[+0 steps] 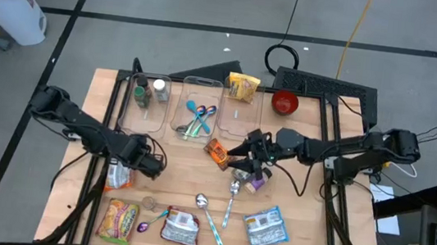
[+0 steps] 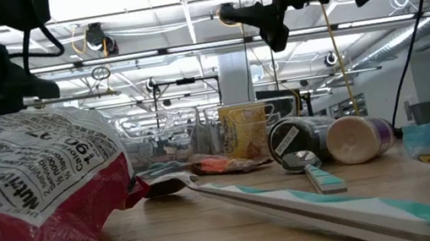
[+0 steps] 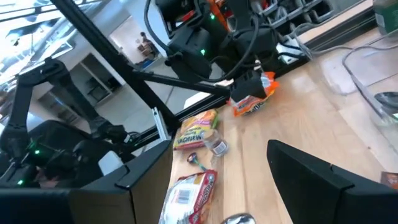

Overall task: Pick & Place Food Item
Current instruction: Put the orange noodle pack into the right transparent bin

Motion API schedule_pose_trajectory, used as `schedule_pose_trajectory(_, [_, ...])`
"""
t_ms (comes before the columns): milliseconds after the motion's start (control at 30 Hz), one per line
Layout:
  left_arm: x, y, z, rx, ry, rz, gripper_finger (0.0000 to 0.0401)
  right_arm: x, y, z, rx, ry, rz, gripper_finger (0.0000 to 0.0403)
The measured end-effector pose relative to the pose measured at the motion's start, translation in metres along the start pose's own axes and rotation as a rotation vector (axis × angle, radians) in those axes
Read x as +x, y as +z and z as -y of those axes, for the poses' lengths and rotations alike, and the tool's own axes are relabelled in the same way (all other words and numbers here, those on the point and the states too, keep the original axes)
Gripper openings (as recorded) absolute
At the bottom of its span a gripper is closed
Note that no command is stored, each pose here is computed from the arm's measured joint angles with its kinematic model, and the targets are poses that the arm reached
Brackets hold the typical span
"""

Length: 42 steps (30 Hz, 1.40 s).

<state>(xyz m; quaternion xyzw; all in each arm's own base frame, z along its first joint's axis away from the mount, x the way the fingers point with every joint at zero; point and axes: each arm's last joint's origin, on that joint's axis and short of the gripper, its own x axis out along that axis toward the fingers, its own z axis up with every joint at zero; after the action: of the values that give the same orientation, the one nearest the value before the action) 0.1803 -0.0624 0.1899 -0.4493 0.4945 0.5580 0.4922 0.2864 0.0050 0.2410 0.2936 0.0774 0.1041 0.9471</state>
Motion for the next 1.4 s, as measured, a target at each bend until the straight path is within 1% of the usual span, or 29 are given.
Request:
schedule_pose_trajectory(167, [0.000, 0.003, 0.000, -0.018, 0.012, 0.002, 0.0127, -0.001, 0.000, 0.005, 0.001, 0.002, -0.038, 0.0254])
schedule_pose_trajectory(333, [0.006, 0.004, -0.001, -0.003, 0.113, 0.009, 0.0127, -0.002, -0.004, 0.008, -0.012, -0.019, -0.078, 0.0254])
schedule_pose_trajectory(467, [0.011, 0.002, 0.002, 0.010, 0.144, 0.013, 0.0127, -0.002, -0.005, 0.009, -0.013, 0.000, -0.110, 0.0254])
schedule_pose_trajectory(933, [0.036, -0.004, 0.014, 0.027, 0.283, 0.059, 0.0127, -0.004, -0.003, 0.015, -0.013, -0.018, -0.115, 0.0254])
schedule_pose_trajectory(1100, [0.045, -0.005, 0.017, 0.080, 0.342, 0.031, 0.0127, -0.005, -0.003, 0.017, -0.007, -0.006, -0.131, 0.0254])
schedule_pose_trajectory(1167, [0.047, -0.004, 0.018, 0.082, 0.354, 0.026, 0.0126, -0.005, -0.003, 0.017, -0.007, -0.009, -0.132, 0.0254])
schedule_pose_trajectory(1267, [0.048, -0.002, 0.020, 0.069, 0.362, 0.019, 0.0112, -0.005, -0.003, 0.017, -0.004, -0.011, -0.136, 0.0254])
schedule_pose_trajectory(1333, [0.048, 0.000, 0.020, 0.071, 0.362, 0.017, 0.0088, -0.005, -0.004, 0.018, -0.002, -0.017, -0.144, 0.0254])
schedule_pose_trajectory(1400, [0.048, 0.002, 0.021, 0.082, 0.359, 0.020, 0.0054, -0.005, -0.004, 0.018, -0.002, -0.018, -0.143, 0.0254])
